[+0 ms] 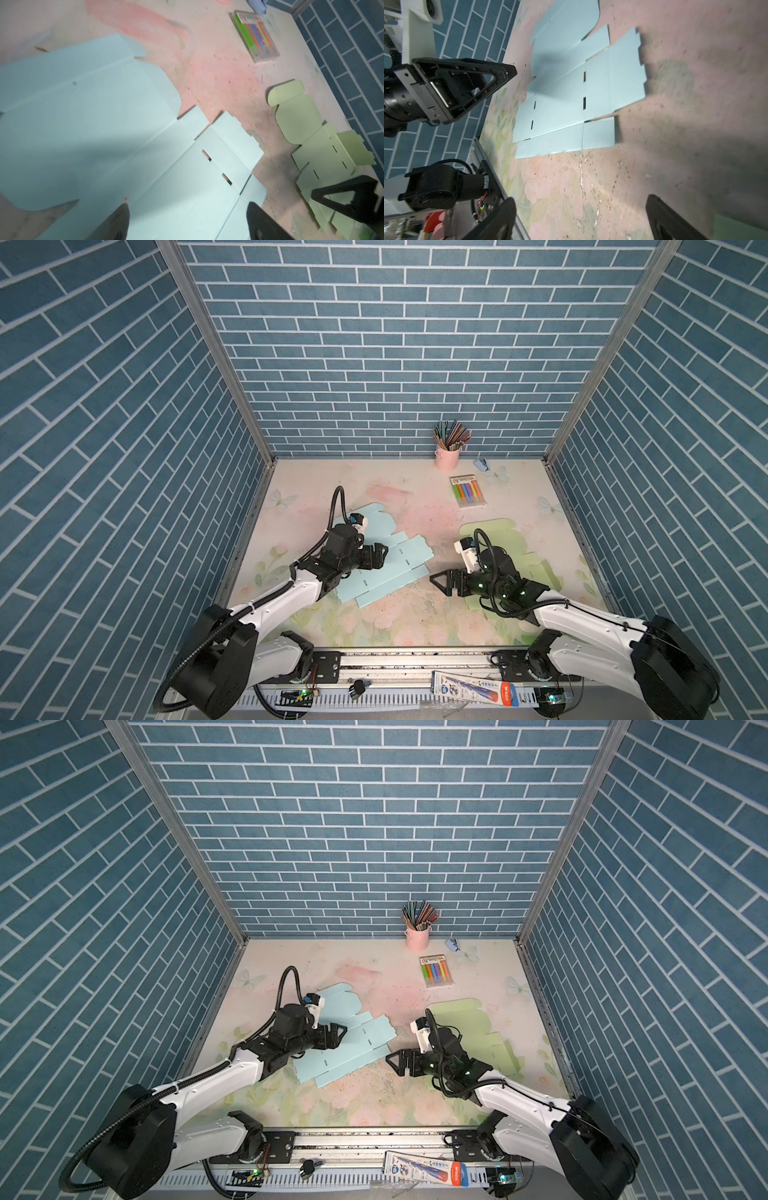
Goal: Fold the paper box
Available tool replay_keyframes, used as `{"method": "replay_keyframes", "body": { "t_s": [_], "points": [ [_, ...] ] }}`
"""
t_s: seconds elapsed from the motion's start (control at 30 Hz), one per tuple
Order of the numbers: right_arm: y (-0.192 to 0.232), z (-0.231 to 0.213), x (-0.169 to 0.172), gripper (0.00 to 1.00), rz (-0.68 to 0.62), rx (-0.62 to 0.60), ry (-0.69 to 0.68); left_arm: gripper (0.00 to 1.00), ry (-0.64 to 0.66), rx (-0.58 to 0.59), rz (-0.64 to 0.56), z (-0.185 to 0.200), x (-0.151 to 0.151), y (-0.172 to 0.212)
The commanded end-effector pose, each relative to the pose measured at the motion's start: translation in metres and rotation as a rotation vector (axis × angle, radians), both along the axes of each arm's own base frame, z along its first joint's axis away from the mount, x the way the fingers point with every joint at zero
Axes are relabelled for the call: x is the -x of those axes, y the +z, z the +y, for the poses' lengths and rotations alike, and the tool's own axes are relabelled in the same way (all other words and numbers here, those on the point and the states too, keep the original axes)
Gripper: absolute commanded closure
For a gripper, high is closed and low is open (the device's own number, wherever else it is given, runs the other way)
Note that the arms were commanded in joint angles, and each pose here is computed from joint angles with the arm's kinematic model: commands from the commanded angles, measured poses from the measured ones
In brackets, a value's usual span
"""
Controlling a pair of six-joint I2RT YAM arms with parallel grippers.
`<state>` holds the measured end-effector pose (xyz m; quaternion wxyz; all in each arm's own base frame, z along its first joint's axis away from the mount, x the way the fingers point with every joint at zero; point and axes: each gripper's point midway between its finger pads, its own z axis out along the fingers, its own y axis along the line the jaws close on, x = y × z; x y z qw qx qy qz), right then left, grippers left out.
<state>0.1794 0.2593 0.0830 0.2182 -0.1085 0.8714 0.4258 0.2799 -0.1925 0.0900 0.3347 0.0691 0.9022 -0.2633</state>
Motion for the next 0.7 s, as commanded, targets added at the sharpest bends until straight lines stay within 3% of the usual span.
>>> {"method": "replay_keyframes", "body": {
  "t_s": [0.0, 0.3, 0.67],
  "points": [
    [0.022, 0.028, 0.005, 0.06, 0.023, -0.151, 0.061, 0.11, -0.008, 0.057, 0.066, -0.007, 0.014, -0.016],
    [0.004, 0.05, 0.0, 0.14, 0.044, -0.15, 0.124, 0.11, -0.028, 0.078, 0.144, -0.011, 0.04, -0.051],
    [0.0, 0.045, -0.028, 0.27, 0.04, -0.192, 0.078, 0.11, -0.108, 0.158, 0.159, -0.045, 0.072, -0.055]
  ]
}}
